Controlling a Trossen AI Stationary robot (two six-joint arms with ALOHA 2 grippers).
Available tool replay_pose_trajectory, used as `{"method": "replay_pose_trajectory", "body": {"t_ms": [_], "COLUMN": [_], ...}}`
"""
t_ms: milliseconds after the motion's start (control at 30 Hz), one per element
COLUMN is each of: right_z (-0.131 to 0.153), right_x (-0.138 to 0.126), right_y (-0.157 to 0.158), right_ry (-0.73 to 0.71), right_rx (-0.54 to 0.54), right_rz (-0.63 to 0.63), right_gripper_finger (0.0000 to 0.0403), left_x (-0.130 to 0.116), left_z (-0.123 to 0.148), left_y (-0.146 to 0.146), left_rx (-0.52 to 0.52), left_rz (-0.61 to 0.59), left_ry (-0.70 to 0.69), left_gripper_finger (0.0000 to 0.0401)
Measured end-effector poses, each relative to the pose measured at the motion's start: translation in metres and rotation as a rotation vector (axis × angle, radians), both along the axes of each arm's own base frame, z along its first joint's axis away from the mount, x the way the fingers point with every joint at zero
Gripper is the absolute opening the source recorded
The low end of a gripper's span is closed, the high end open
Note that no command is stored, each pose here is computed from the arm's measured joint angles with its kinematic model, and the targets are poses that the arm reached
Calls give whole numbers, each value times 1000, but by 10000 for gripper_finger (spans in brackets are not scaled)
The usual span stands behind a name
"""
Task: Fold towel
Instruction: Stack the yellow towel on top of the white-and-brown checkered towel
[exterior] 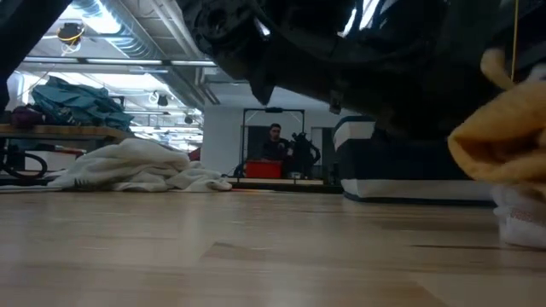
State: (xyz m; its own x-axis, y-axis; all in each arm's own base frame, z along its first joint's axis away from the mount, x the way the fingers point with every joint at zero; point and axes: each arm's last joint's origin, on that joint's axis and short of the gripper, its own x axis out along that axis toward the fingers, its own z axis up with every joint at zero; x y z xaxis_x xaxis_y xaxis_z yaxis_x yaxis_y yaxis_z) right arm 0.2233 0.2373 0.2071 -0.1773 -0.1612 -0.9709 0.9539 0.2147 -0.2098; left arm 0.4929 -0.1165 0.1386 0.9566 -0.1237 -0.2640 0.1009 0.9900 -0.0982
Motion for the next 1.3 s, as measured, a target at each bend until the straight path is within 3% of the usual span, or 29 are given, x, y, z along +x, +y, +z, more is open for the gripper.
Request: {"method": "replay_pose_trajectory", "body": {"t_ms": [167,400,700,867,1100,1300], "right_z": [-9,-9,11,31,54,47], "right_x": [-4,-4,1,6,10,11], "right_y": [0,0,5,9,10,5], "right_ry": [85,100,76,43,-38,-115], "right_rx": [65,81,106,120,77,-53], "right_rz": [-27,-37,-34,-28,-7,25], "right_gripper_finger": [158,160,161,161,161,161], "left_x": [4,6,1,-2,-5,-8], "left_z": [-3,-1,30,52,57,53], "left_y": [14,27,24,20,8,0], "left_rx": [-65,-188,-216,-244,-212,-276], "left_rz": [66,126,84,1,-53,-102], "left_ry": [5,17,-34,-84,-88,-25], "left_gripper_finger": [133,147,142,141,141,141]}}
